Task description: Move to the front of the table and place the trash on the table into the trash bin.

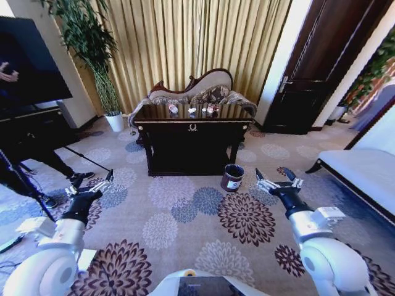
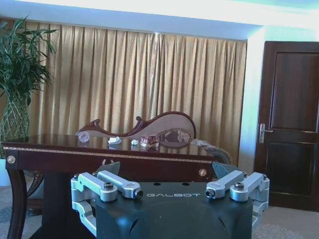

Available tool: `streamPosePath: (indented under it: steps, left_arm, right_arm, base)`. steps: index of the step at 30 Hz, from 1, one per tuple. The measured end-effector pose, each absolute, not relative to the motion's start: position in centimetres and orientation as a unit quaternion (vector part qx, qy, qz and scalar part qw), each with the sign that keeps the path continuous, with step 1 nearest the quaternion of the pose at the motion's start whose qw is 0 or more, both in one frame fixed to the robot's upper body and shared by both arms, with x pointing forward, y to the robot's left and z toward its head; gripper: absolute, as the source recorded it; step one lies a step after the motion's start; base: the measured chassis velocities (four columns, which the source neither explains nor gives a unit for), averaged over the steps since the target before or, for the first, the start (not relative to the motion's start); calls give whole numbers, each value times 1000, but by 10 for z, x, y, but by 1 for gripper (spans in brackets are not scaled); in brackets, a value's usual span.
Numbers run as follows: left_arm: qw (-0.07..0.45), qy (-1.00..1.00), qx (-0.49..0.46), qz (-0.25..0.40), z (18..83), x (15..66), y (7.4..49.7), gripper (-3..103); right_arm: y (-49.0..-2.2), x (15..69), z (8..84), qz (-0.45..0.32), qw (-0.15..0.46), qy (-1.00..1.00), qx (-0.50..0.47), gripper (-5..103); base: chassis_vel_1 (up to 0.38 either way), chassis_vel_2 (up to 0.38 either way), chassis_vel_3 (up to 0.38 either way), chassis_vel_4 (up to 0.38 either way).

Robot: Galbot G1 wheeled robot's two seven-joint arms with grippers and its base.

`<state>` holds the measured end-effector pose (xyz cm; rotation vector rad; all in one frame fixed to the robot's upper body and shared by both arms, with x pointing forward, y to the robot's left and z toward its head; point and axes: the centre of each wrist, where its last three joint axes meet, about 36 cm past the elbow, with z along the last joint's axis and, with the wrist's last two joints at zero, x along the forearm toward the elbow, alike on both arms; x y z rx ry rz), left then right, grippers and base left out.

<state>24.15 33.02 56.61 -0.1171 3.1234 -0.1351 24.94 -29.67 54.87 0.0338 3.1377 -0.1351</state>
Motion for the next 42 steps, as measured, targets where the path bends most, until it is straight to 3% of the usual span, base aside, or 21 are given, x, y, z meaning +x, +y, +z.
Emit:
streamPosePath:
  steps: [6,42]
  left_arm:
    - [42,999,-27,-10,595,246,351,100]
    - [17,999,-47,-4,570,237,339,100]
  right_arm:
    - [-300,250,552,-47,3,999,9,100]
    - [-305,255,560,-44,-15,999,-8,100]
  base:
    - [0,0,0,0]
    - [0,0,0,0]
